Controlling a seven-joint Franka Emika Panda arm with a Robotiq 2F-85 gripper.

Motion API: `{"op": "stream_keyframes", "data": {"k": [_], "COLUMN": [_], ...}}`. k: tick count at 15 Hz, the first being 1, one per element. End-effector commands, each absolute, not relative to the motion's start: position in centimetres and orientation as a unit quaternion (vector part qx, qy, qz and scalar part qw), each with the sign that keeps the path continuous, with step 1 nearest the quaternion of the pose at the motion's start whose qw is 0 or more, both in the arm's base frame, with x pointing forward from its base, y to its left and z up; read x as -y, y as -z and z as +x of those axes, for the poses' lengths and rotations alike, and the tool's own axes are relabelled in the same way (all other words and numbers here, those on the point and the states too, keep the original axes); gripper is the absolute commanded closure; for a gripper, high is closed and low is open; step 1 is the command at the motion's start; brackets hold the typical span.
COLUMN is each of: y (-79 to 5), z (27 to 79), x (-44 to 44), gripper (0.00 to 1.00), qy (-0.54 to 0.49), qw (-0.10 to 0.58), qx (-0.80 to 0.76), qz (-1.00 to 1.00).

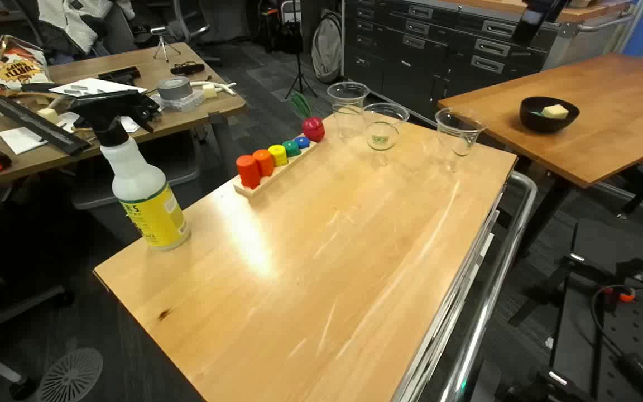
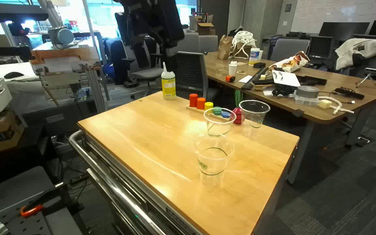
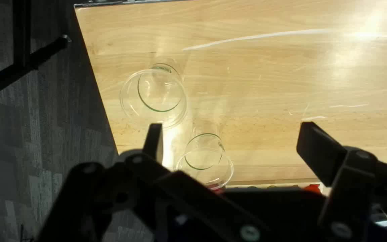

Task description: Pick up the two cups and put them inside the third cup

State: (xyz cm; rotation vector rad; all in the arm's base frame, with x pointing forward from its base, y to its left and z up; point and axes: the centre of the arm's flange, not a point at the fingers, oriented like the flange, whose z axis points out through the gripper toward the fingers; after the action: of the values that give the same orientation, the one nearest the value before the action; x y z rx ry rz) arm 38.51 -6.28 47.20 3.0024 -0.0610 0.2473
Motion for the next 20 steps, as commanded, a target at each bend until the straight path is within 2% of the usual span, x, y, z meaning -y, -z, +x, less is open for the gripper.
{"op": "stream_keyframes", "data": {"k": [1,6,11,20], "y": [-47.4,-47.9,-47.2,-39.3], "z": [38.6,38.6,40.4,44.5], "x": [6.3,6.3,10.4,17.5], "gripper": [0.0,0.0,0.0,0.0], "qy": [-0.084,-0.09,-0.082,-0.019], "qw": [0.064,0.065,0.056,0.007], "qx": [0.02,0.021,0.031,0.027], "qz": [0.994,0.994,0.995,0.999]}}
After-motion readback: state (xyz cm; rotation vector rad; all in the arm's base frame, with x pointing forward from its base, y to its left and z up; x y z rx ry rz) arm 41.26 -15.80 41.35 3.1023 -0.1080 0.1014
